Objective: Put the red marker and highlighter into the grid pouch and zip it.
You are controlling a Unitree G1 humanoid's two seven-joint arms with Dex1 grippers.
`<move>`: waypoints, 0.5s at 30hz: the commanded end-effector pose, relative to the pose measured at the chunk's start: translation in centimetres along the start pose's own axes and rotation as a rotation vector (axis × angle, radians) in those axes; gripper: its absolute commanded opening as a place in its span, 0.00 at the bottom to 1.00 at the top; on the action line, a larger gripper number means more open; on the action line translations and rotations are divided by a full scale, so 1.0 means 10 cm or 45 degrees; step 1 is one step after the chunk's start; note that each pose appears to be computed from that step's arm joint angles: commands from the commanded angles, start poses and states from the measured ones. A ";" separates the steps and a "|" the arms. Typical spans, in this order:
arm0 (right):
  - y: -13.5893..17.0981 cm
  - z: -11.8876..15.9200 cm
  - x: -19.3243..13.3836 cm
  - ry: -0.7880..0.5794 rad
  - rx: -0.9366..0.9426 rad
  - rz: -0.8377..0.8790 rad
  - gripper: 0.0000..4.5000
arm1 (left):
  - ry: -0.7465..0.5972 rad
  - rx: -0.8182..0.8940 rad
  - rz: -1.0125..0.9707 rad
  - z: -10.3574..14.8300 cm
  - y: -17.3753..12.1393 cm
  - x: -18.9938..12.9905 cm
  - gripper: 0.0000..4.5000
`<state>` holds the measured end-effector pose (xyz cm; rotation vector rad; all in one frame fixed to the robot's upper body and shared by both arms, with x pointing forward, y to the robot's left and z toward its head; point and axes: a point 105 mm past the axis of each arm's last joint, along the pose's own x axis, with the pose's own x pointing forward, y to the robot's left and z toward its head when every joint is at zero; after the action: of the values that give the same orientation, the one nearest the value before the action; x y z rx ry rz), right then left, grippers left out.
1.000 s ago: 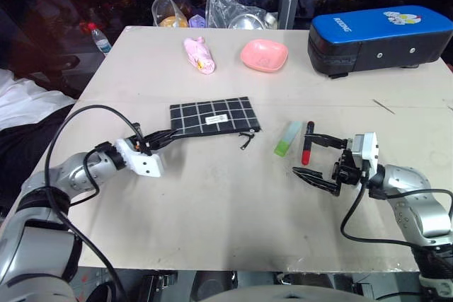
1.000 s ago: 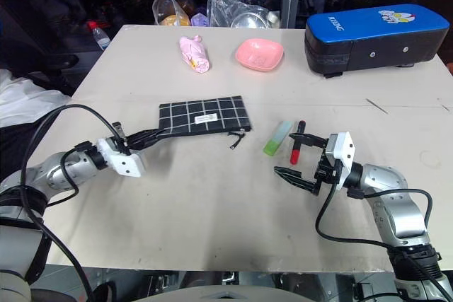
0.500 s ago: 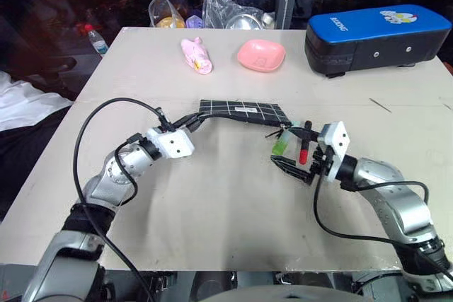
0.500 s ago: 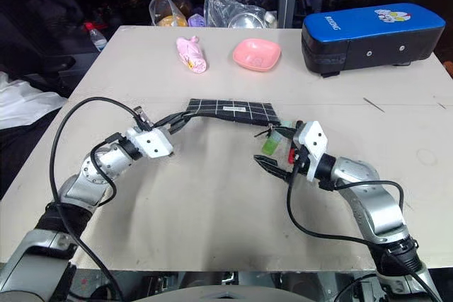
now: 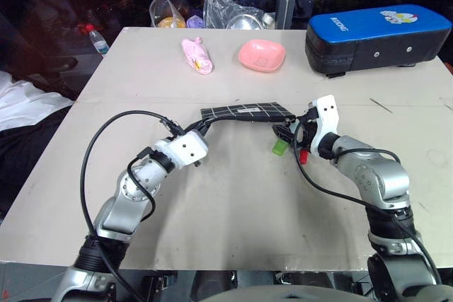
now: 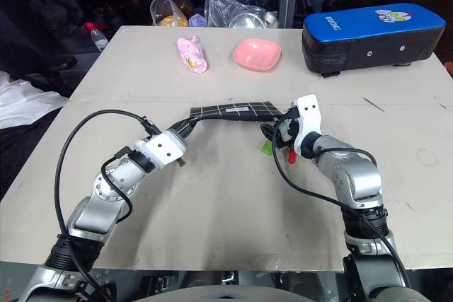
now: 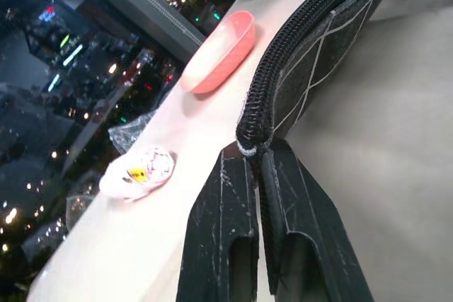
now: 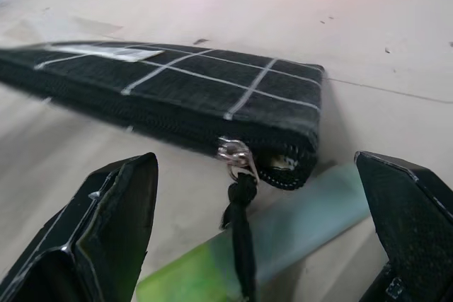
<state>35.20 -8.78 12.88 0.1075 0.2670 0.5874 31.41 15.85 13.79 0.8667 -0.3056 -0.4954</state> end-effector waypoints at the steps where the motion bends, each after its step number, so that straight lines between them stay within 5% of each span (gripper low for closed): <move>1: -0.01 0.18 0.02 -0.078 -0.012 -0.026 1.00 | -0.050 0.040 0.043 0.13 0.06 -0.02 0.01; 10: -0.04 0.19 0.07 -0.106 -0.029 -0.053 0.05 | -0.108 0.002 -0.034 0.18 -0.08 -0.07 0.00; 13: -0.04 0.20 0.08 -0.113 -0.035 -0.054 0.00 | -0.172 -0.036 -0.107 0.25 -0.15 -0.11 0.00; 15: -0.04 0.20 0.09 -0.112 -0.045 -0.048 0.00 | -0.228 0.006 -0.126 0.28 -0.17 -0.14 0.21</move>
<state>36.44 -8.90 12.87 0.1068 0.2380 0.5341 29.22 14.45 12.74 0.8375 -0.3326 -0.6380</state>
